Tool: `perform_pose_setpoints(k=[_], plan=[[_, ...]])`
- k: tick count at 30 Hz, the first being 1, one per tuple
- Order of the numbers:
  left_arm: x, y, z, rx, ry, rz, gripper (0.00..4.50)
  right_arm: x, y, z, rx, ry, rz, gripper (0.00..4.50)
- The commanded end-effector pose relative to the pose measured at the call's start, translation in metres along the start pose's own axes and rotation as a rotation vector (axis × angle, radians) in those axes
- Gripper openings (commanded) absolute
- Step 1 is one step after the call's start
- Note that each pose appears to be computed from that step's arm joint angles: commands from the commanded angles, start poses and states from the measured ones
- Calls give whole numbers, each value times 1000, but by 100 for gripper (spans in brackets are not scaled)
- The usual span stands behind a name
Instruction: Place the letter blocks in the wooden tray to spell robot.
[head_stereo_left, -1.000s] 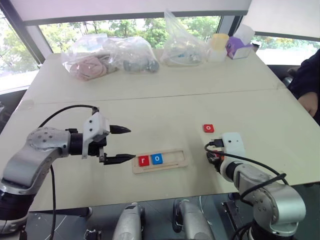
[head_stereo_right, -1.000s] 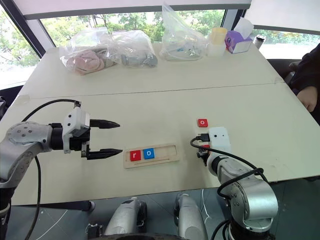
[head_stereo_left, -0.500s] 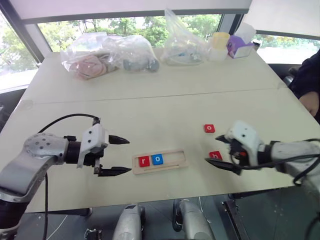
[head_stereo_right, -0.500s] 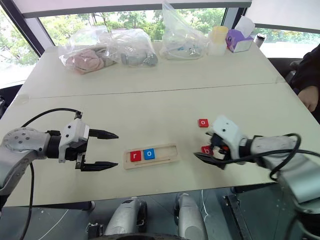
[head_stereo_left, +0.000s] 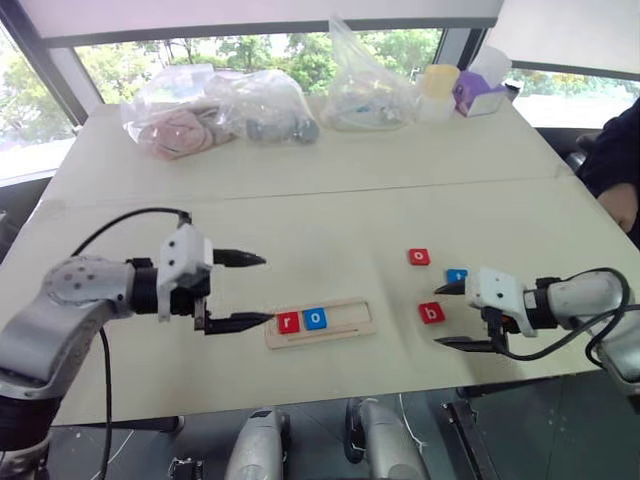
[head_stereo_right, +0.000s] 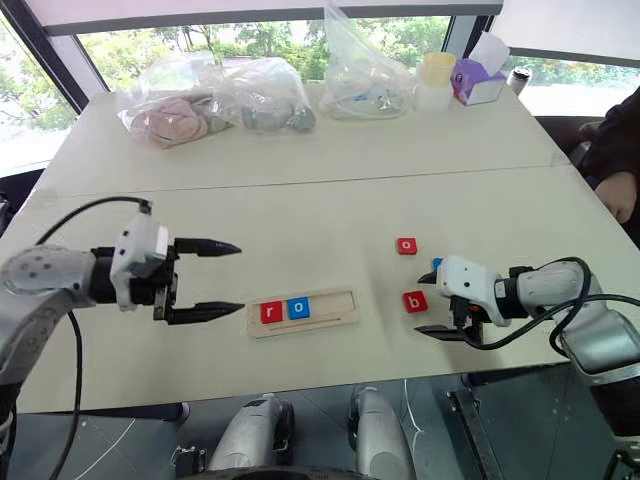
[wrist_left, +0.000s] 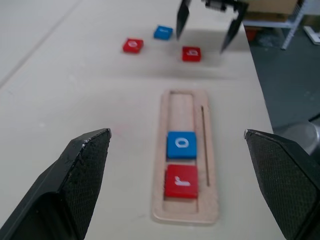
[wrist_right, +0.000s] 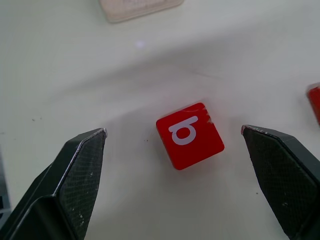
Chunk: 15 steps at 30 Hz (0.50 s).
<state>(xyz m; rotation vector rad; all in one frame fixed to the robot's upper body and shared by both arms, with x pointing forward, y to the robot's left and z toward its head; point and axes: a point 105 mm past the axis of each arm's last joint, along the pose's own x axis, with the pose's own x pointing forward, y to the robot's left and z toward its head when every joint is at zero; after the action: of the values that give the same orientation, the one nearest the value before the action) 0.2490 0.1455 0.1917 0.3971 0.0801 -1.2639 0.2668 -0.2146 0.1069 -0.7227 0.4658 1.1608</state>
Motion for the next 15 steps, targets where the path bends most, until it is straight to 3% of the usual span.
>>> perform_pose_setpoints(k=[1, 10, 13, 15], plan=[[-1, -2, 13, 27, -33, 7, 450, 0, -6, 6, -29, -20, -6, 445], [2, -4, 9, 28, -21, 15, 450, 11, -18, 0, -10, -34, -21, 445], [3, -5, 8, 32, -14, 14, 450, 13, -18, -4, -11, -17, -3, 362], [2, -4, 9, 34, -11, 16, 450, 12, -17, -7, -6, -5, 9, 261]])
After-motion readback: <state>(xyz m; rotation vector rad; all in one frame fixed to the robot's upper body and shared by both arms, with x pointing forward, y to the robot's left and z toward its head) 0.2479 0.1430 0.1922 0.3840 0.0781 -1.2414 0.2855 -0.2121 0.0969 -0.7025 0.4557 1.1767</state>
